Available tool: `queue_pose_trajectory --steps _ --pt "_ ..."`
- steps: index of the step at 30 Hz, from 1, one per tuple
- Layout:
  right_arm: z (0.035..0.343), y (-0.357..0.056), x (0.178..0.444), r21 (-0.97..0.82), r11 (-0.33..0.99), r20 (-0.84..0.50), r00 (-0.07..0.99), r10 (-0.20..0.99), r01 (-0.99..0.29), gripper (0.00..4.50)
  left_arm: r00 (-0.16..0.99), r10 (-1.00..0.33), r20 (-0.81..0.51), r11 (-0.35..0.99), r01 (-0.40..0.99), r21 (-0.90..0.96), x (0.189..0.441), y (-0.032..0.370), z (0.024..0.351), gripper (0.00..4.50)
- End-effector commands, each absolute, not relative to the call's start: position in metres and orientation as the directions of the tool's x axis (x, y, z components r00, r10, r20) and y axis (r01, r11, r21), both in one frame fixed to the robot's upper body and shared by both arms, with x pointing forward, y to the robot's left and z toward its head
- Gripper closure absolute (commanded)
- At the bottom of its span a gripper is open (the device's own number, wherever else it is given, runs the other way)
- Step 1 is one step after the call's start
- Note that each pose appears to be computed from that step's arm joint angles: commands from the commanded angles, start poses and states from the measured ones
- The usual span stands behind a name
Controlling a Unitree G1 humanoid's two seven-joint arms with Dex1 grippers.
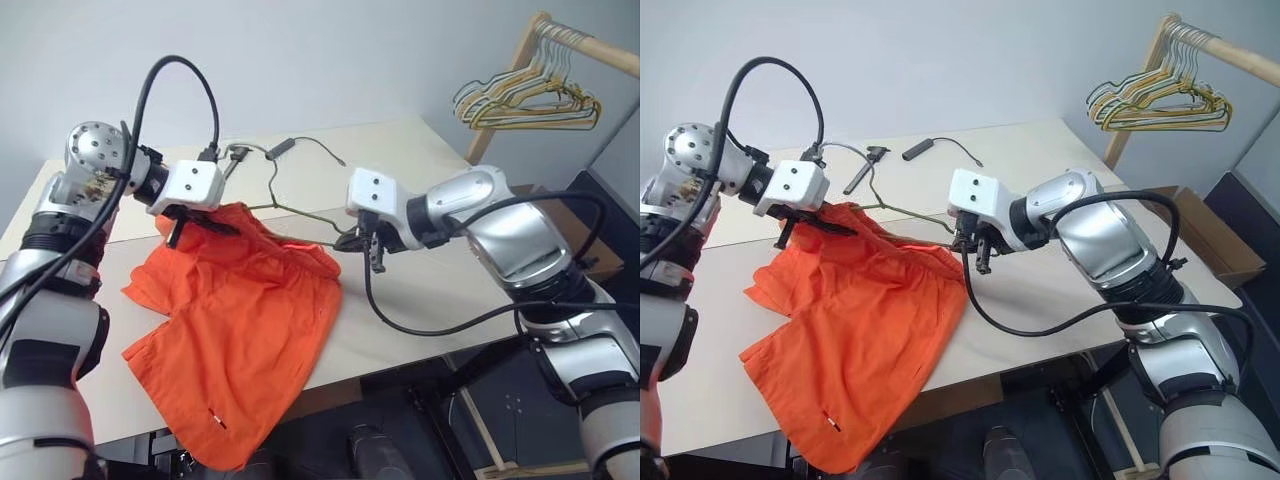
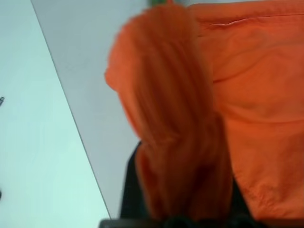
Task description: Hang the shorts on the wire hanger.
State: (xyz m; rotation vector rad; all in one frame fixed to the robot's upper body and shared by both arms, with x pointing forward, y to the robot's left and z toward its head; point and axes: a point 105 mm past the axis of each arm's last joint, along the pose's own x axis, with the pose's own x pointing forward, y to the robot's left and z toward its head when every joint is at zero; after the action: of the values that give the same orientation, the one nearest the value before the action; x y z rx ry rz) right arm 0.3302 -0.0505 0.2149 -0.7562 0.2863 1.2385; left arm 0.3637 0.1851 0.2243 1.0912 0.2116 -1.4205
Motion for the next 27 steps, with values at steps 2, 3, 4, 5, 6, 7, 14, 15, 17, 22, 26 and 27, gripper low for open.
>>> queue_pose_trajectory --steps 2,3,4,5,6,7,14,15,17,22,26,27 --pt "0.23 -0.047 0.324 -0.415 0.093 -0.531 0.324 0.783 -0.905 4.5 0.241 -0.74 -0.628 -0.164 0.841 0.516 0.364 0.181 0.243 4.47" --pt "0.229 -0.049 0.326 -0.421 0.105 -0.531 0.339 0.777 -0.901 4.24 0.241 -0.746 -0.621 -0.154 0.845 0.513 0.364 0.181 0.244 4.49" --pt "0.227 -0.054 0.327 -0.428 0.114 -0.532 0.353 0.77 -0.896 3.96 0.241 -0.752 -0.614 -0.143 0.849 0.509 0.363 0.182 0.245 4.5" --pt "0.226 -0.057 0.328 -0.433 0.12 -0.533 0.361 0.765 -0.893 3.75 0.241 -0.755 -0.61 -0.137 0.852 0.506 0.363 0.182 0.245 4.5" --pt "0.227 -0.063 0.33 -0.431 0.153 -0.525 0.385 0.759 -0.889 3.43 0.243 -0.757 -0.606 -0.128 0.855 0.503 0.363 0.183 0.245 4.5" --pt "0.229 -0.07 0.333 -0.43 0.189 -0.515 0.411 0.752 -0.883 3.03 0.245 -0.76 -0.602 -0.119 0.858 0.5 0.363 0.184 0.245 4.5" --pt "0.249 -0.148 0.351 -0.41 0.53 -0.388 0.668 0.635 -0.742 0.72 0.235 -0.795 -0.559 -0.074 0.877 0.474 0.359 0.184 0.246 4.5" --pt "0.248 -0.163 0.352 -0.398 0.581 -0.37 0.703 0.607 -0.71 0.28 0.235 -0.792 -0.564 -0.071 0.881 0.467 0.358 0.186 0.243 4.5" --pt "0.239 -0.187 0.349 -0.372 0.655 -0.35 0.753 0.557 -0.658 0.04 0.242 -0.783 -0.574 -0.062 0.886 0.459 0.357 0.191 0.239 4.5" --pt "0.193 -0.201 0.329 -0.276 0.72 -0.263 0.771 0.58 -0.636 0.04 0.257 -0.784 -0.565 -0.033 0.892 0.451 0.356 0.196 0.238 4.5" --pt "0.152 -0.171 0.314 -0.126 0.738 -0.188 0.746 0.638 -0.663 0.04 0.267 -0.786 -0.558 -0.019 0.891 0.453 0.355 0.198 0.24 4.5" --pt "0.149 -0.162 0.311 -0.106 0.734 -0.166 0.74 0.652 -0.671 0.04 0.268 -0.786 -0.557 -0.017 0.891 0.454 0.355 0.198 0.24 4.5"
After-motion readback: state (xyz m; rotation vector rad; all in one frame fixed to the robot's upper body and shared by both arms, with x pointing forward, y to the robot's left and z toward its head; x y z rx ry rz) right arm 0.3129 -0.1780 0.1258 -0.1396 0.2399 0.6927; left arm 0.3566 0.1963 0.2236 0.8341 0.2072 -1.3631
